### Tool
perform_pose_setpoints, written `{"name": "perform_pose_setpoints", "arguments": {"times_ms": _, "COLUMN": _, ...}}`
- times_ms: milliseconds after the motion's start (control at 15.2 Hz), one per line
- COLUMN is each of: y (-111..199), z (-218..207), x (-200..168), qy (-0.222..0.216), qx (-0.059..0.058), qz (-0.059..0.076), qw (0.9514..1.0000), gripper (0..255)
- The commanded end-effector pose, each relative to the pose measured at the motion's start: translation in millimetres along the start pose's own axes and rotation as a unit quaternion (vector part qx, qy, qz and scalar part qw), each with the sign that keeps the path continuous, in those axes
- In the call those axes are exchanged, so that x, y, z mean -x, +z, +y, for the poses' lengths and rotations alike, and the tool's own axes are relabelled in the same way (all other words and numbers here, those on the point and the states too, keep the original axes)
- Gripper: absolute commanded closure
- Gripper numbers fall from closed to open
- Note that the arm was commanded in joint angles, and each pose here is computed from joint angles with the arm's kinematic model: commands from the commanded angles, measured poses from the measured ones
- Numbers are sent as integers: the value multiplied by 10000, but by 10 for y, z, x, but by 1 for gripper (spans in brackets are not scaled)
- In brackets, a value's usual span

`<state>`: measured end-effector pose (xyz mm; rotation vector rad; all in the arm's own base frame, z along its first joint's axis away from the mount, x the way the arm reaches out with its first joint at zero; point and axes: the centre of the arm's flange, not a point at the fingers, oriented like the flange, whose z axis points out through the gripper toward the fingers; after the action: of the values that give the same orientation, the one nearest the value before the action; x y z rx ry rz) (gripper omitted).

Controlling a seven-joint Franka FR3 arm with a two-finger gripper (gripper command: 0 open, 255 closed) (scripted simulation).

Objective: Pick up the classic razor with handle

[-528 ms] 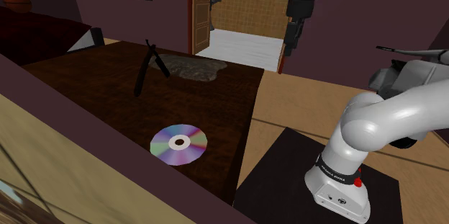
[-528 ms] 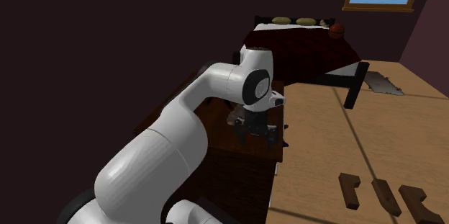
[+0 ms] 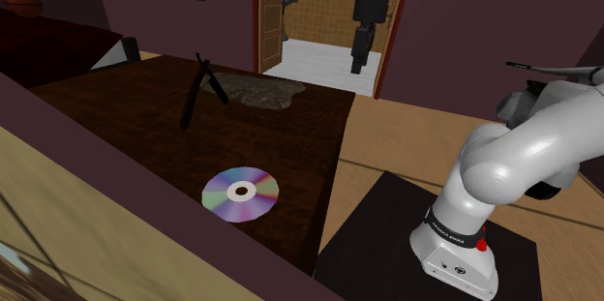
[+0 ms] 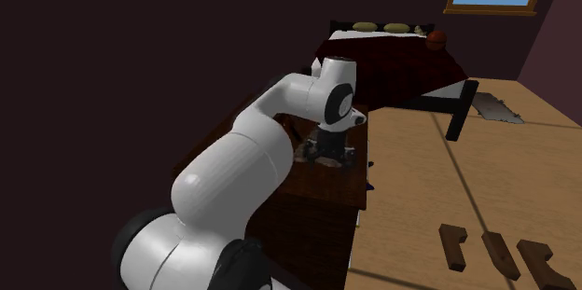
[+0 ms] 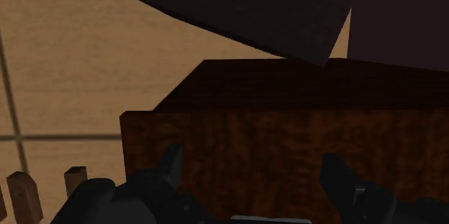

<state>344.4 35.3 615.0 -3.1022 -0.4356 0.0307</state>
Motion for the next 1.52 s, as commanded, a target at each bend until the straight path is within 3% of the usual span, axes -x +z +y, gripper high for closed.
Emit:
{"name": "perform_pose_setpoints", "arguments": {"times_ms": 0, "y": 23, "z": -90, "x": -213, "qy": -217, "qx": -134, "qz": 50, "qw": 9997, "gripper": 0}}
{"name": "perform_pose_setpoints", "arguments": {"times_ms": 330, "y": 41, "z": -309, "x": -762, "qy": -749, "qx": -462, "qz": 166, "qw": 9960, "gripper": 0}}
{"name": "perform_pose_setpoints", "arguments": {"times_ms": 726, "y": 24, "z": -648, "x": -1385, "qy": -1383, "qx": -852, "qz": 304, "qw": 9862, "gripper": 0}}
{"name": "perform_pose_setpoints", "arguments": {"times_ms": 1056, "y": -26, "z": -987, "x": -1867, "qy": -1906, "qx": -1173, "qz": 417, "qw": 9737, "gripper": 0}}
{"name": "perform_pose_setpoints", "arguments": {"times_ms": 1452, "y": -131, "z": -1452, "x": -2392, "qy": -2523, "qx": -1553, "qz": 551, "qw": 9535, "gripper": 0}}
